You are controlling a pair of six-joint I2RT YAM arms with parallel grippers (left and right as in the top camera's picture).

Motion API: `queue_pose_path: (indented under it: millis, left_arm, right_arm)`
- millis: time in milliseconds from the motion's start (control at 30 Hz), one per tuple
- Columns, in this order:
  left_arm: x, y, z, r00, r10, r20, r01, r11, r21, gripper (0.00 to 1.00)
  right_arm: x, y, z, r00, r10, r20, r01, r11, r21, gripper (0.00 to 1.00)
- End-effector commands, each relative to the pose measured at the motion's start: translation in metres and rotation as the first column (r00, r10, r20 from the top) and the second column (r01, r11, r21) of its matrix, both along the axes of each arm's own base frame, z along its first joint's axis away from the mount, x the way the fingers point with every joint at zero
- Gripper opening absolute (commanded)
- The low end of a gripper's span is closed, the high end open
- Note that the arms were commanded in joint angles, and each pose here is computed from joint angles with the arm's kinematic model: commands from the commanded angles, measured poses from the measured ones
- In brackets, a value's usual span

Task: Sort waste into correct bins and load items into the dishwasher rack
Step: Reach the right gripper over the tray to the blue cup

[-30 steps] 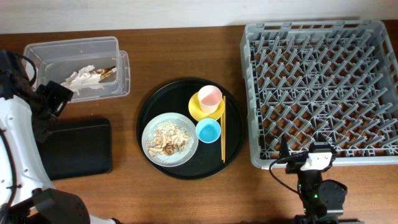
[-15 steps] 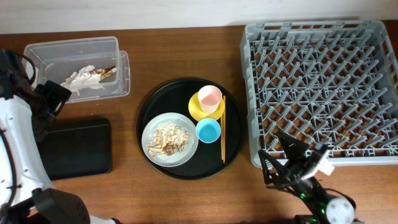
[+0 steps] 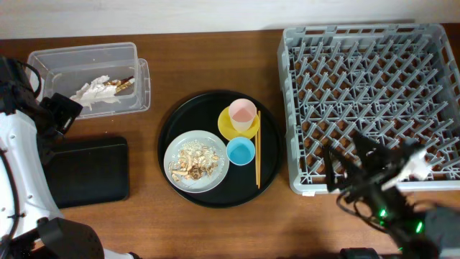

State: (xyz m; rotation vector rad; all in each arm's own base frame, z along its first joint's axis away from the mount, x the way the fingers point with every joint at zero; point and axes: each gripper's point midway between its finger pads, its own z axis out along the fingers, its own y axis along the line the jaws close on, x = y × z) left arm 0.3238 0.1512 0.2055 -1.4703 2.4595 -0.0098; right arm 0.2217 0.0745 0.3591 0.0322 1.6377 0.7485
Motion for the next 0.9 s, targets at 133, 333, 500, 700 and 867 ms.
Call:
queue_pose_path:
  millis: [133, 333, 500, 700, 867]
  left_arm:
    - [-0.002, 0.003, 0.007, 1.0, 0.018, 0.019, -0.018, 1.0, 0.015, 0.99]
    - [-0.002, 0.003, 0.007, 1.0, 0.018, 0.018, -0.018, 1.0, 0.015, 0.99]
    - [-0.002, 0.003, 0.007, 1.0, 0.018, 0.019, -0.018, 1.0, 0.015, 0.99]
    - [-0.002, 0.003, 0.007, 1.0, 0.018, 0.019, -0.018, 1.0, 0.015, 0.99]
    - [-0.002, 0.003, 0.007, 1.0, 0.018, 0.019, -0.018, 1.0, 0.015, 0.99]
  right_arm:
    - [0.033, 0.023, 0.03, 0.956, 0.111, -0.27, -0.186, 0.945, -0.269, 0.98]
    - [0.048, 0.085, 0.002, 0.884, 0.161, -0.439, -0.336, 0.871, -0.358, 0.98]
    - [0.053, 0.143, -0.056, 0.788, 0.165, -0.593, -0.459, 0.8, -0.387, 0.98]
    - [0.033, 0.181, -0.141, 0.556, 0.109, -0.824, -0.611, 0.726, -0.316, 0.99]
    - [0.031, 0.215, -0.158, 0.473, 0.212, -0.855, -0.684, 0.7, -0.206, 0.98]
